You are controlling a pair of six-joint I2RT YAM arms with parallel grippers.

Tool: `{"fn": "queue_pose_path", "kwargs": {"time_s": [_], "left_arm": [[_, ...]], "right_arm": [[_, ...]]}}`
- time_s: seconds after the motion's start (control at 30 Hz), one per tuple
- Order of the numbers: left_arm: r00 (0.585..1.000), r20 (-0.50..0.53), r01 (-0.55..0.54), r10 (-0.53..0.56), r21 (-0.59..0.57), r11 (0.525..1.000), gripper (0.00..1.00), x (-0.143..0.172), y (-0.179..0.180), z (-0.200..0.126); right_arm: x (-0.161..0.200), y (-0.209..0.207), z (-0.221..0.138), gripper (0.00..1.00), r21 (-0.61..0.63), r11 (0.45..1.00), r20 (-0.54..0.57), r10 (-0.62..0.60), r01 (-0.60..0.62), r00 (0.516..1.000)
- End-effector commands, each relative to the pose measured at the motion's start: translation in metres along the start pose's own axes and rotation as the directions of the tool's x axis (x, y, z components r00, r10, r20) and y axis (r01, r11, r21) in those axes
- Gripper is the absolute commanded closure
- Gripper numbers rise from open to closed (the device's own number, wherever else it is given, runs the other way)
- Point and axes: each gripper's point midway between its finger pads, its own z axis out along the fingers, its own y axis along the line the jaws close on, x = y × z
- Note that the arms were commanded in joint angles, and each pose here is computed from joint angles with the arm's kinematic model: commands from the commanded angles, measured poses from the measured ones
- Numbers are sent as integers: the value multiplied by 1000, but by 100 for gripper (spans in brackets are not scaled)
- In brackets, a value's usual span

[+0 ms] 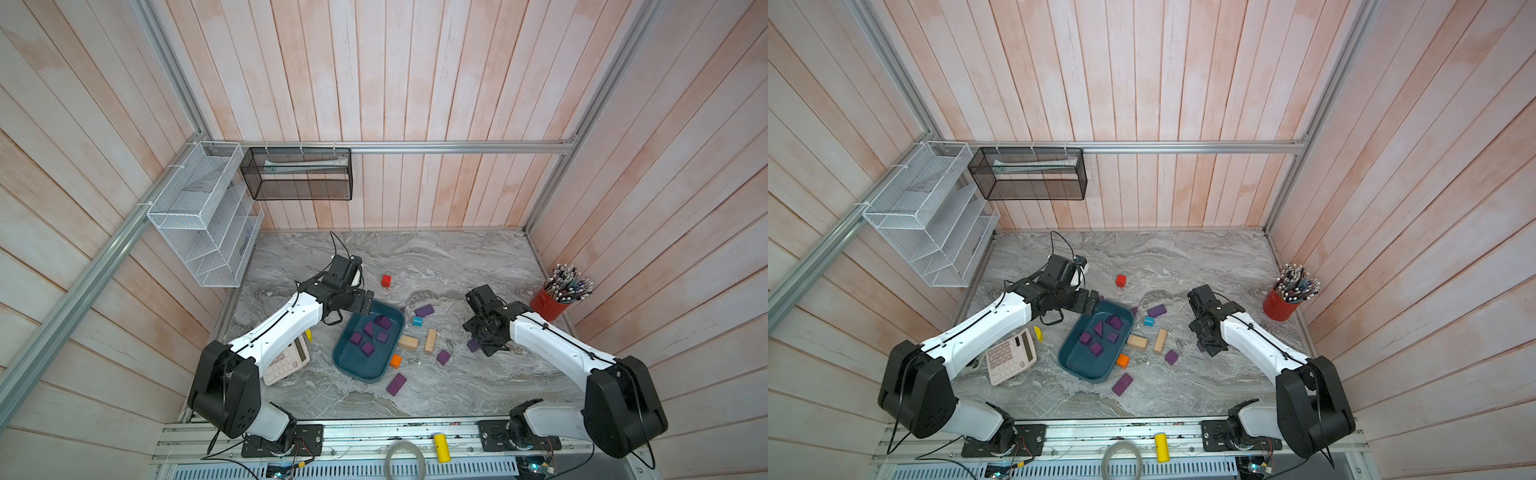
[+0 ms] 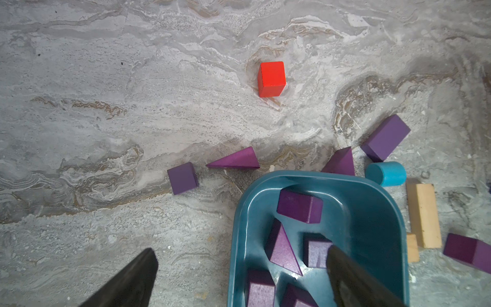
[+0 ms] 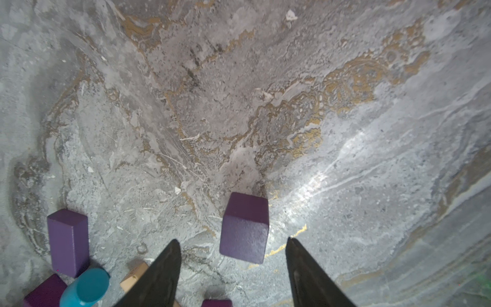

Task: Pick purple bricks into the storage bin
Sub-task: Pick up the building block from the center of the board.

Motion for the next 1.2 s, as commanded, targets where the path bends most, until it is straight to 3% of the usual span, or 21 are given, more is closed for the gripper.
{"fn": "queue_pose_path", "kwargs": {"time_s": [0.0, 0.4, 0.6, 0.8, 1.17], "left_arm": [[1000, -9, -18, 18, -24, 1000, 0, 1, 2, 1], [1000, -9, -20, 20, -23, 1000, 0, 0, 2, 1], [1000, -9, -21, 20, -27, 999, 0, 0, 3, 1], [1000, -9, -21, 21, -30, 999, 0, 0, 3, 1], [1000, -9, -22, 22, -36, 999, 0, 0, 4, 1]], "right_arm": [[4, -10, 10, 35, 40, 999, -17, 1, 0, 1000], [8, -17, 27, 37, 70, 998, -28, 2, 0, 1000], [10, -19, 34, 45, 91, 996, -33, -12, 15, 999], [10, -20, 35, 61, 97, 995, -38, -31, 34, 999], [4, -12, 28, 68, 75, 995, -14, -67, 68, 998]]}}
